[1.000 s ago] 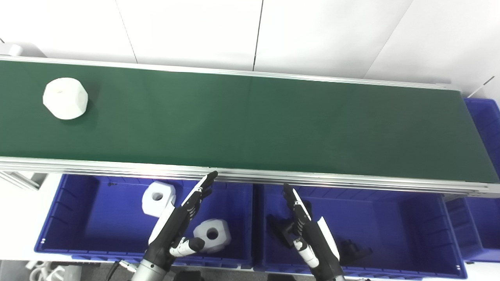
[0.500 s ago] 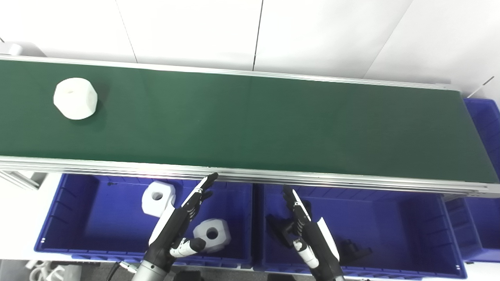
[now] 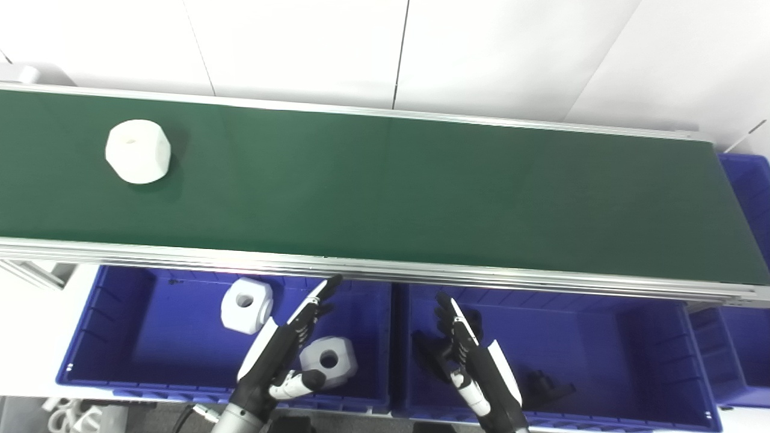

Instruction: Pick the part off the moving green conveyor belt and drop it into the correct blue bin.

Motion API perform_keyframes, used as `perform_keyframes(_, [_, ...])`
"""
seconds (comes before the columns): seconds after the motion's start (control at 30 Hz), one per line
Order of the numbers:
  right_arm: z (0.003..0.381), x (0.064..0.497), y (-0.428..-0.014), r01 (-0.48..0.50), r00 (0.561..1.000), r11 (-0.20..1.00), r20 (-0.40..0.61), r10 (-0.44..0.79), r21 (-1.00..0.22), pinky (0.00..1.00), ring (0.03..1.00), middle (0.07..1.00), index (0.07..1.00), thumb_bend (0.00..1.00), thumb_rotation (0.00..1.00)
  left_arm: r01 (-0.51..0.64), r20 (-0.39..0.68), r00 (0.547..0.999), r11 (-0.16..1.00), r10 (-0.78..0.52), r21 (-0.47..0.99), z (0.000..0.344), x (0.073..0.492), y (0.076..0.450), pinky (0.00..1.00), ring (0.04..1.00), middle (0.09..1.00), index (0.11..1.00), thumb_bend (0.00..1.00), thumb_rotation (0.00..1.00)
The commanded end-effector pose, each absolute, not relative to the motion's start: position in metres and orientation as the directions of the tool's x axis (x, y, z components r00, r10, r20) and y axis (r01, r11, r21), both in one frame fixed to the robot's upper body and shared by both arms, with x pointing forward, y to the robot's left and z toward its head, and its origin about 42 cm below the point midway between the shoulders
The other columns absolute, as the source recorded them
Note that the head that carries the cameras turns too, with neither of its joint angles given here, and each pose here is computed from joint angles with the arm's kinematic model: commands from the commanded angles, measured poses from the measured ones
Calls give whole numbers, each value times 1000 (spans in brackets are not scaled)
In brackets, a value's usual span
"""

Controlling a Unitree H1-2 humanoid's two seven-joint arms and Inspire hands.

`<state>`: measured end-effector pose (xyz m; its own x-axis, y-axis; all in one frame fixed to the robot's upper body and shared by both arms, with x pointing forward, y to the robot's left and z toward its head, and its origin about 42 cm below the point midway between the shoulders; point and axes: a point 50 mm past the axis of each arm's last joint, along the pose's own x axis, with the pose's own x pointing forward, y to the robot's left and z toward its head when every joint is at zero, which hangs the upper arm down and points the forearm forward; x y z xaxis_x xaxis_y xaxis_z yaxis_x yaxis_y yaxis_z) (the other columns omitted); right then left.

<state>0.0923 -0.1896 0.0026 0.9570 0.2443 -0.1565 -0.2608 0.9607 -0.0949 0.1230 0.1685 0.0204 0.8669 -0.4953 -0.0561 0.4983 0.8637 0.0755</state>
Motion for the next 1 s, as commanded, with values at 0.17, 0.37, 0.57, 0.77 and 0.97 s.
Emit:
perform_keyframes(0.17, [-5,102,-201,-263,958,961,-142,250,-83,980,990,1000,1000,947,967,489,-29,872,865,-489,113,15,135,156,840,935,949,908,935,859])
perform_keyframes(0.37, [-7,102,-202,-267,955,961,-149,256,-66,982,994,1000,1000,941,956,490,-27,871,864,-490,118,15,135,156,821,920,938,895,936,862])
perform_keyframes(0.57, [-5,101,-202,-269,955,961,-145,258,-60,985,1000,1000,1000,945,950,509,-6,859,853,-512,112,21,133,156,825,918,936,890,935,852])
perform_keyframes(0.77, [0,99,-201,-270,957,961,-131,260,-65,983,998,1000,1000,944,958,531,100,829,831,-550,167,53,133,154,752,867,897,856,956,814])
perform_keyframes(0.97, [6,96,-201,-277,957,959,-114,268,-67,999,1000,1000,1000,959,970,502,300,769,824,-564,261,112,143,152,688,840,863,822,986,734])
